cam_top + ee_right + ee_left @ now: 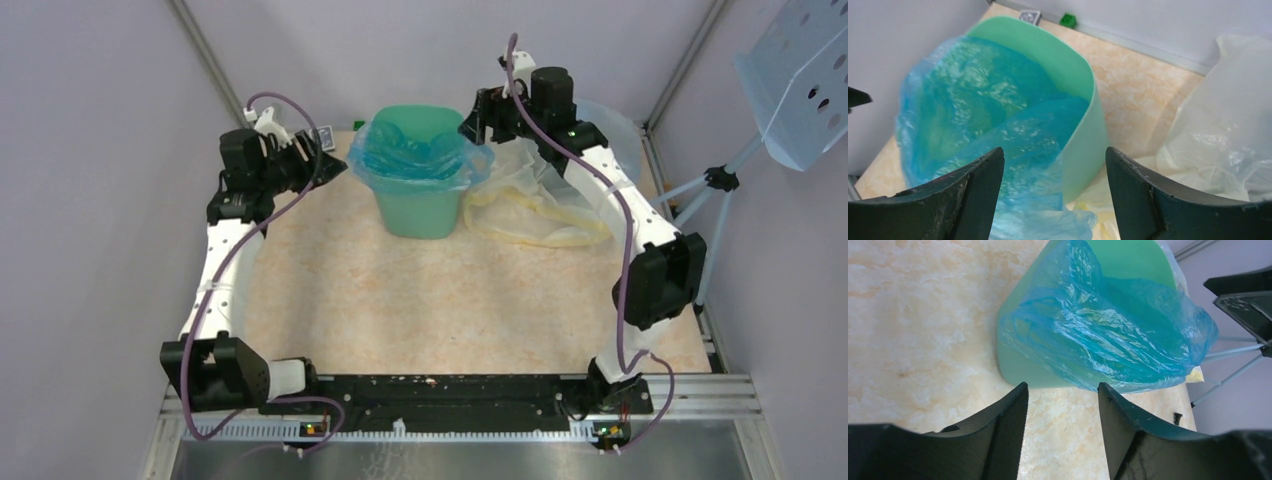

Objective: Put the trash bags into the trash bin

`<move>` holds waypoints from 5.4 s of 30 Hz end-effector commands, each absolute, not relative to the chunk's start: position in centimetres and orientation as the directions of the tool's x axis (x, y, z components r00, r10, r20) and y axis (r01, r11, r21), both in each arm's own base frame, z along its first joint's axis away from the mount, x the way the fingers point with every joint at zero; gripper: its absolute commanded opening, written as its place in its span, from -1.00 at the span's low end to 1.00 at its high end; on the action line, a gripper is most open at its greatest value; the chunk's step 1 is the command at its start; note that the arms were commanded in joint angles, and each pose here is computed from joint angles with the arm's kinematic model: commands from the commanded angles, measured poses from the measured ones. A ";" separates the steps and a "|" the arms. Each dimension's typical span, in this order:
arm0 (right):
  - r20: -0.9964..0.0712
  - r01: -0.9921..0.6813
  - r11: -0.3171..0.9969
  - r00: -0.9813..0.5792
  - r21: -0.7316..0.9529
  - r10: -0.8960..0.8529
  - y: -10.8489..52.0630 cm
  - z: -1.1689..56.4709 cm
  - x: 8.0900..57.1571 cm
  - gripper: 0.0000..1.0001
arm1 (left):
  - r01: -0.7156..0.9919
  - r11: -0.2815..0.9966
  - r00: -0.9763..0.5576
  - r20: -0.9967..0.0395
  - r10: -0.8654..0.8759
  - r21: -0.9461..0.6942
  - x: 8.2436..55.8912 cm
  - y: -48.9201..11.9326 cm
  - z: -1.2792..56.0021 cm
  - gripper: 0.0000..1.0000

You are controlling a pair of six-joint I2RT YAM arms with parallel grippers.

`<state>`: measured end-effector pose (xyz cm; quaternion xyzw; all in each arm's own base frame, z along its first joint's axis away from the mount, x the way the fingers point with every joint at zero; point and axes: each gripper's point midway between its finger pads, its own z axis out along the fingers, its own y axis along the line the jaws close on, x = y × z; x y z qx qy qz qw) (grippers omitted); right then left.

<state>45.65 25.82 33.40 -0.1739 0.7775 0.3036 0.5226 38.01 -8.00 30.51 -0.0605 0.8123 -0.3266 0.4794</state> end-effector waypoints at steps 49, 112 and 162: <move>-0.860 -0.623 0.750 -0.487 0.221 -0.152 28.9 32.6 32.9 0.32 | 0.320 0.880 -0.724 -0.689 -0.012 -0.351 37.9 -11.9 30.6 -1.00; -0.741 -0.563 0.751 -0.654 0.345 -0.151 30.4 28.9 40.3 -0.96 | 0.574 0.787 -0.540 -0.827 0.156 -0.226 31.2 -15.5 27.8 -1.00; -0.676 -0.465 0.765 -0.735 0.446 -0.052 29.2 31.7 25.8 -0.34 | 0.281 0.822 -0.574 -0.773 -0.271 -0.496 32.0 -10.6 29.5 -0.04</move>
